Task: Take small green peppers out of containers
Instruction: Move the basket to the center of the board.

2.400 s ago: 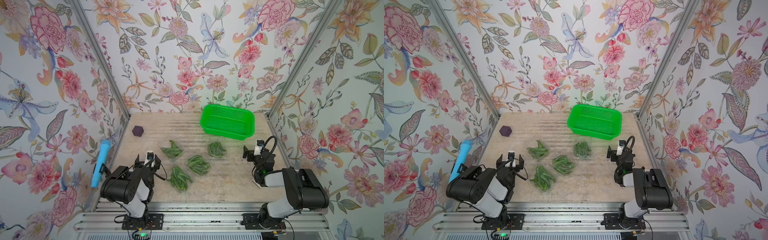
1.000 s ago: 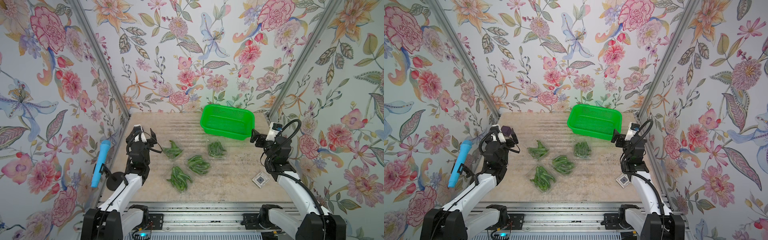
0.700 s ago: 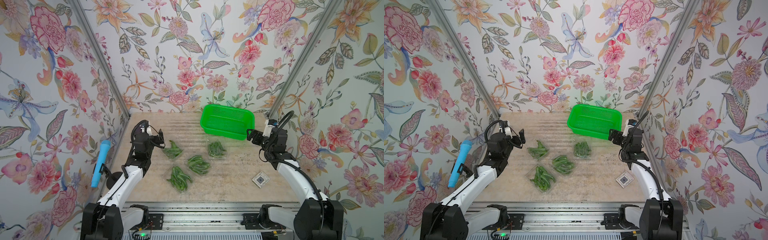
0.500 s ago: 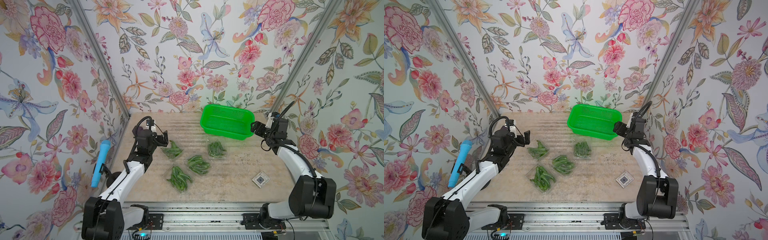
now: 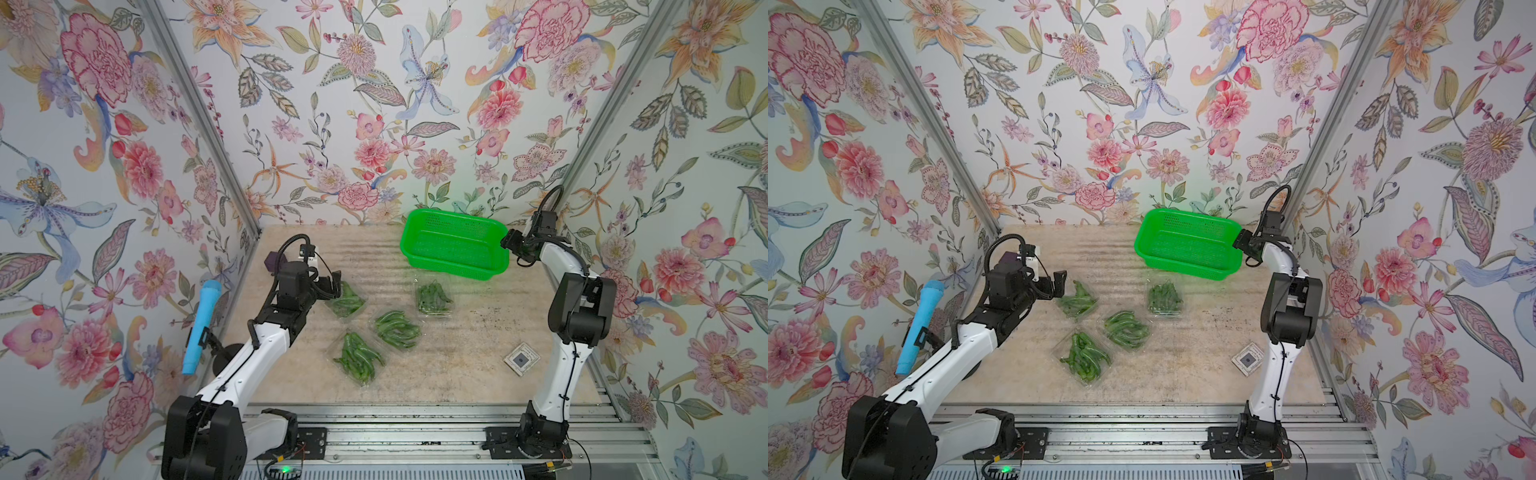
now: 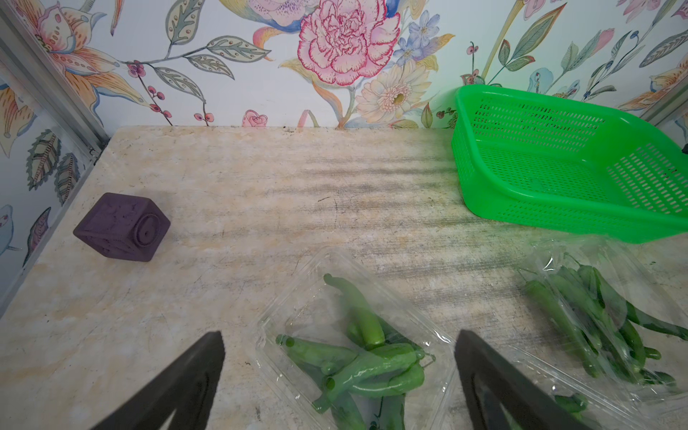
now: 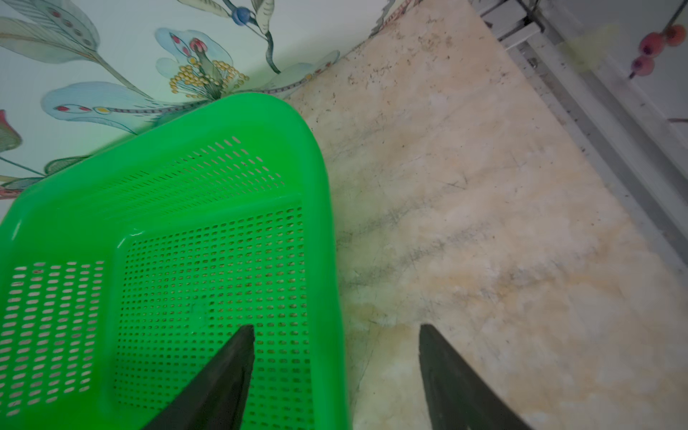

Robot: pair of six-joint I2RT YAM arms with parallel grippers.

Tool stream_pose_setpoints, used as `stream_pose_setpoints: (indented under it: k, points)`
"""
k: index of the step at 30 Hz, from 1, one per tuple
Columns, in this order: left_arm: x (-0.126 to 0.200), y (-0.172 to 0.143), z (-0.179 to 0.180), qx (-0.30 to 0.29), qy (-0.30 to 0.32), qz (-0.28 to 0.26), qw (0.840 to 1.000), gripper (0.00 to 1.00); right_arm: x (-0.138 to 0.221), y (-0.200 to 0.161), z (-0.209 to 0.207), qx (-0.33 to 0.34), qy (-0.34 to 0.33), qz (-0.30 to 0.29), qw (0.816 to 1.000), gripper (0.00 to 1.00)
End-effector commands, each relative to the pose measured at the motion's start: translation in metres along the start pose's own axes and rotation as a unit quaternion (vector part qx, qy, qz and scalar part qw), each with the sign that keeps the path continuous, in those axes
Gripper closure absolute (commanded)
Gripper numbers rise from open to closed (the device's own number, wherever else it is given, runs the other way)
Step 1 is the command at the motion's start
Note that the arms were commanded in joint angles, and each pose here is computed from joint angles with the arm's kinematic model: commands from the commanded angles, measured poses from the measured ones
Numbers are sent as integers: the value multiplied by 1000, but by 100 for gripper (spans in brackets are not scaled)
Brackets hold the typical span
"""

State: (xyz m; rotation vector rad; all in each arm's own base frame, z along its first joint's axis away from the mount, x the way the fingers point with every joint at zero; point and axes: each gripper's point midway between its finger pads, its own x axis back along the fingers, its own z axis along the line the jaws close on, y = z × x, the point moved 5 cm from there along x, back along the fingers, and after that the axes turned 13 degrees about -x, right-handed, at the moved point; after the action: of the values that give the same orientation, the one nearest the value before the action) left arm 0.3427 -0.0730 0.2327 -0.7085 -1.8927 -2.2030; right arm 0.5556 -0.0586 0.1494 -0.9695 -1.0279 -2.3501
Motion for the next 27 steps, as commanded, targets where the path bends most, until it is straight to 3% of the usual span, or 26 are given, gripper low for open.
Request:
stream_pose_setpoints:
  k: [1,9,15,20,27]
  points:
    - [-1,5,0,0,2,5,1000,0,-7,-6,10,7,-12,26,1000,30]
    - [-6,0,12,13,22,28,999,0,-38,-39,41,54,3,74,996,44]
    - [-2,-12,32,42,42,49,997,0,-48,-64,75,77,29,96,992,61]
    - [3,-28,58,100,81,71,989,0,-49,-94,116,115,61,112,985,68]
    - [7,-52,74,159,103,88,978,0,-44,-153,185,165,111,133,971,68]
